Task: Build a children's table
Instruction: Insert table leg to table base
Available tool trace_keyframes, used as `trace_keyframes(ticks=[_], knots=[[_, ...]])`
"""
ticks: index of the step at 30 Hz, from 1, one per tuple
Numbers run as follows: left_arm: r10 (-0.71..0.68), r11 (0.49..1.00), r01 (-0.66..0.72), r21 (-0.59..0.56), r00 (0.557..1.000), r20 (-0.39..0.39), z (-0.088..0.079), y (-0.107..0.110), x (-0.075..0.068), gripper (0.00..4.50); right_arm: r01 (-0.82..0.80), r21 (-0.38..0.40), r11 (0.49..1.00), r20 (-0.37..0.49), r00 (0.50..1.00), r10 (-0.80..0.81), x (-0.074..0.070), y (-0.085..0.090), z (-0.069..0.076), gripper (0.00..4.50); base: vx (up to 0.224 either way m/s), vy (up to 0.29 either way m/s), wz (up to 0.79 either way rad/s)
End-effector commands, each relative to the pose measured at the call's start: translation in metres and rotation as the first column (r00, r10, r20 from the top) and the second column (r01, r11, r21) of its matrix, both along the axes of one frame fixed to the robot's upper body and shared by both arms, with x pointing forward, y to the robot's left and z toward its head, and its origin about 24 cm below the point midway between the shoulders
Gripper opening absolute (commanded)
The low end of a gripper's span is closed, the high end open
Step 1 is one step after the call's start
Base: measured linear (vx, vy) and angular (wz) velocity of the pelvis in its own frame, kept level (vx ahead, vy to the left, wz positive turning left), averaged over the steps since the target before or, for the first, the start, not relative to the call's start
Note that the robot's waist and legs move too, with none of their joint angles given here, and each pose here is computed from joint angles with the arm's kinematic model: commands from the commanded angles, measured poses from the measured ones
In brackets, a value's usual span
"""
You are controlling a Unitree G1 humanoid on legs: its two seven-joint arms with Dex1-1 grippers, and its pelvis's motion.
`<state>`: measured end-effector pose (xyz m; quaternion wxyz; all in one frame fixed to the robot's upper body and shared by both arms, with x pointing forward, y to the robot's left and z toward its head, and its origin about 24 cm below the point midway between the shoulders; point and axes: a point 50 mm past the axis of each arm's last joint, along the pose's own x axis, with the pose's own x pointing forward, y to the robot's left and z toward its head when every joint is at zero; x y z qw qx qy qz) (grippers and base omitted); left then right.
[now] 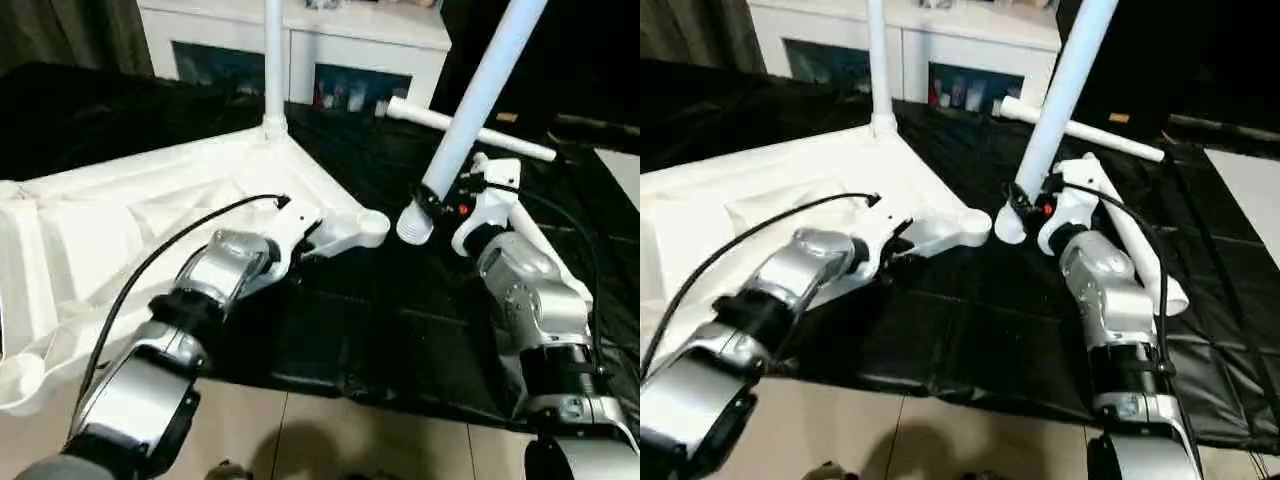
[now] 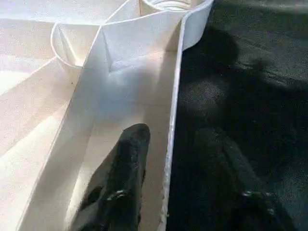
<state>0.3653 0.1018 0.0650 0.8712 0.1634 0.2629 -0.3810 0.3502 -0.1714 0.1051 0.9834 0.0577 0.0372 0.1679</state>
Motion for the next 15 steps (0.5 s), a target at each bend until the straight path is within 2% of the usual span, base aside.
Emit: trace_keyframes(ticks=[1, 15], knots=[[0.001, 1.000, -0.001, 0.018, 1.000, 0.009, 0.005, -0.002, 0.003, 1.44, 0.002, -0.023, 1.000, 0.036, 0.999, -0.001, 0.000, -0.004, 0.009, 1.80, 0.000, 0.000, 0.00], [-0.123, 0.985, 0.127, 0.114, 0.992, -0.036, -0.010, -0.005, -0.005, 0.39, -0.002, -0.035, 0.999, 0.032, 0.999, 0.003, -0.002, -0.004, 0.007, 1.80, 0.000, 0.000, 0.00]])
